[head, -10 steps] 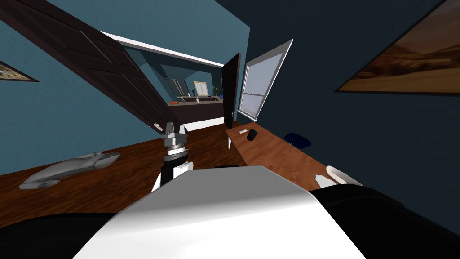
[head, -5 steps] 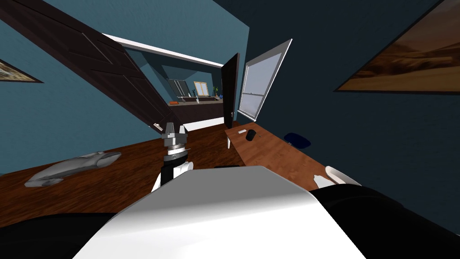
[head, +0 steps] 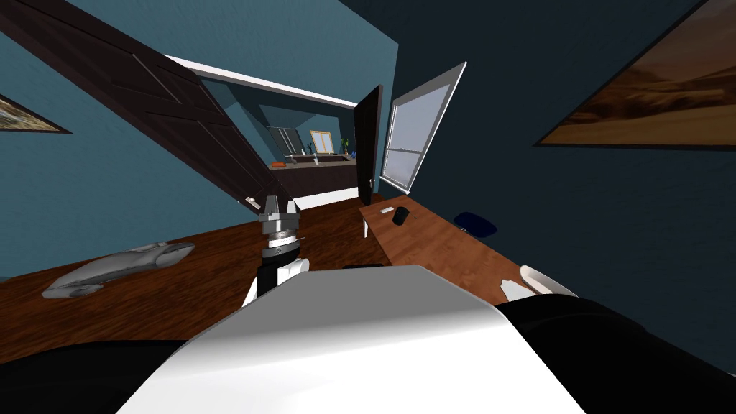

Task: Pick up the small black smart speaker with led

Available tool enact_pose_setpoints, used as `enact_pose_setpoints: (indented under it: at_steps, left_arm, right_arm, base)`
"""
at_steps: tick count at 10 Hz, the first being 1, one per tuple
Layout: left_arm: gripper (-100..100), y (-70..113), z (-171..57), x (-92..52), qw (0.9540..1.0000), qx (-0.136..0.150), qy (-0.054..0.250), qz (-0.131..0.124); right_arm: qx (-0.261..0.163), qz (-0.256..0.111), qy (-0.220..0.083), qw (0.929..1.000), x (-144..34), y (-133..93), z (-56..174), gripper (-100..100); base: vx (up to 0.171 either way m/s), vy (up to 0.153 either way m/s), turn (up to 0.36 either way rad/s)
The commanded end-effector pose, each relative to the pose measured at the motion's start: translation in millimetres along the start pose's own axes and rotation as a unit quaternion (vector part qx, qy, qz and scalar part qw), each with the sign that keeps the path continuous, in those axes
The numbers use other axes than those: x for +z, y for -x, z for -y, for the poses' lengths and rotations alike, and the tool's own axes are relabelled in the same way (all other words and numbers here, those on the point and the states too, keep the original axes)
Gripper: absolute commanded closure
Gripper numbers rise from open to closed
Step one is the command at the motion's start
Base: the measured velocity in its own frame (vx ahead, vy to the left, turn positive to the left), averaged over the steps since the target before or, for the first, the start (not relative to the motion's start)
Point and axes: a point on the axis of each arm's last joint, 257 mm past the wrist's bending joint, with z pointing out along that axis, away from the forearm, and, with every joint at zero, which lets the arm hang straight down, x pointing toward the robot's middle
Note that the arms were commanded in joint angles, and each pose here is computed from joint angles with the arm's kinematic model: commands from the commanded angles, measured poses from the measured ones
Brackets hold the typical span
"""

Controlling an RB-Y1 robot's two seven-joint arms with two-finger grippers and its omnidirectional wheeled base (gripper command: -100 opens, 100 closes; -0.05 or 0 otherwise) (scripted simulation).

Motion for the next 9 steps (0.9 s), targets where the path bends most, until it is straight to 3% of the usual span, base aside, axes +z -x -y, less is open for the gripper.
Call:
enact_pose_setpoints:
  at_steps: [1, 3, 4, 5, 9]
  left_arm:
    - [0, 0.0, 0.0, 0.0, 1.0000, 0.000, 0.000, 0.000]
    - [0, 0.0, 0.0, 0.0, 1.0000, 0.000, 0.000, 0.000]
    - [0, 0.0, 0.0, 0.0, 1.0000, 0.000, 0.000, 0.000]
    - [0, 0.0, 0.0, 0.0, 1.0000, 0.000, 0.000, 0.000]
    - [0, 0.0, 0.0, 0.0, 1.0000, 0.000, 0.000, 0.000]
  right_arm:
    - [0.000, 0.000, 0.000, 1.0000, 0.0, 0.0, 0.0, 100]
    - [0.000, 0.000, 0.000, 1.0000, 0.0, 0.0, 0.1, 100]
    - [0.000, 0.000, 0.000, 1.0000, 0.0, -0.1, 0.1, 0]
    - [-0.005, 0.002, 0.003, 1.0000, 4.9, 4.7, 7.0, 100]
    - [-0.013, 0.004, 0.005, 0.9999, 13.8, 11.4, 25.8, 100]
  base:
    - [0.000, 0.000, 0.000]
    - [0.000, 0.000, 0.000]
    - [0.000, 0.000, 0.000]
    - [0.006, 0.044, -0.023]
    - [0.010, 0.070, -0.017]
